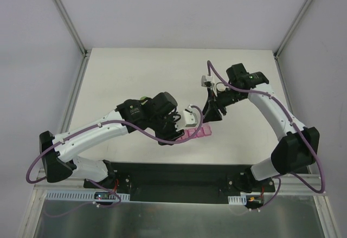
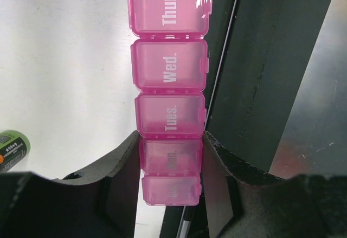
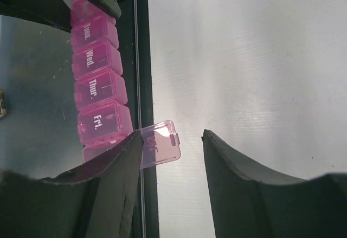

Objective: Sort the pills into containers

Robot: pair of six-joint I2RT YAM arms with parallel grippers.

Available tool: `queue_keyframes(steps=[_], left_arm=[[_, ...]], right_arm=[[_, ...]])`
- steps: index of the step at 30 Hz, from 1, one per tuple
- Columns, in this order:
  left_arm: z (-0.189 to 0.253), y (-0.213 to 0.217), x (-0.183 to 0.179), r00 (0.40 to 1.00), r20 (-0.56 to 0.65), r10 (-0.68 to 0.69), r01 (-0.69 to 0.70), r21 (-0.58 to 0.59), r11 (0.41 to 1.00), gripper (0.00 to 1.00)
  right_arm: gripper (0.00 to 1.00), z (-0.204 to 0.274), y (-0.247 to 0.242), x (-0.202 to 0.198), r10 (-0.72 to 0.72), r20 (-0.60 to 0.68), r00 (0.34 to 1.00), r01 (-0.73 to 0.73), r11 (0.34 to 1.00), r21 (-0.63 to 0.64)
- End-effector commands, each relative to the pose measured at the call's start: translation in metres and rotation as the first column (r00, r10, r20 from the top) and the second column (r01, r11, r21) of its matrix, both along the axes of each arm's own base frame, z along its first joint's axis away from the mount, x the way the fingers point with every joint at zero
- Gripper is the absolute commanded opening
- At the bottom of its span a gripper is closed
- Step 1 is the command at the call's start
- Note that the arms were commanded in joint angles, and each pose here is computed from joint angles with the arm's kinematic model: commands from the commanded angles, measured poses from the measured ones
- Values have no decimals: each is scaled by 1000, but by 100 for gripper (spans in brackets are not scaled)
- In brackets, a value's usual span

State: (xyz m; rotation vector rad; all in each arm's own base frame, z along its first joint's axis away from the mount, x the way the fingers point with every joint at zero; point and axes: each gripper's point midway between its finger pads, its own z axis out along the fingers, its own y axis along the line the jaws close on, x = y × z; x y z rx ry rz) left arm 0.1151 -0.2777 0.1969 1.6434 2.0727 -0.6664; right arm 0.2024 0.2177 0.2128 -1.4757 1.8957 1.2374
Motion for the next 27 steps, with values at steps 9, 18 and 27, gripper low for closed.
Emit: queue_keyframes(steps=[9, 18, 27], left_arm=[[9, -6, 4, 999, 45, -28, 29, -25, 999, 0], [-7, -9, -1, 999, -13, -37, 37, 10, 999, 0], [-2, -10, -1, 999, -7, -40, 40, -8, 999, 0]], right_arm=[[60, 22, 9, 5, -16, -44, 999, 19, 998, 55], [61, 41, 12, 1, -4, -61, 998, 10, 995, 97], [60, 15, 4, 6, -32, -59, 998, 34, 999, 26]])
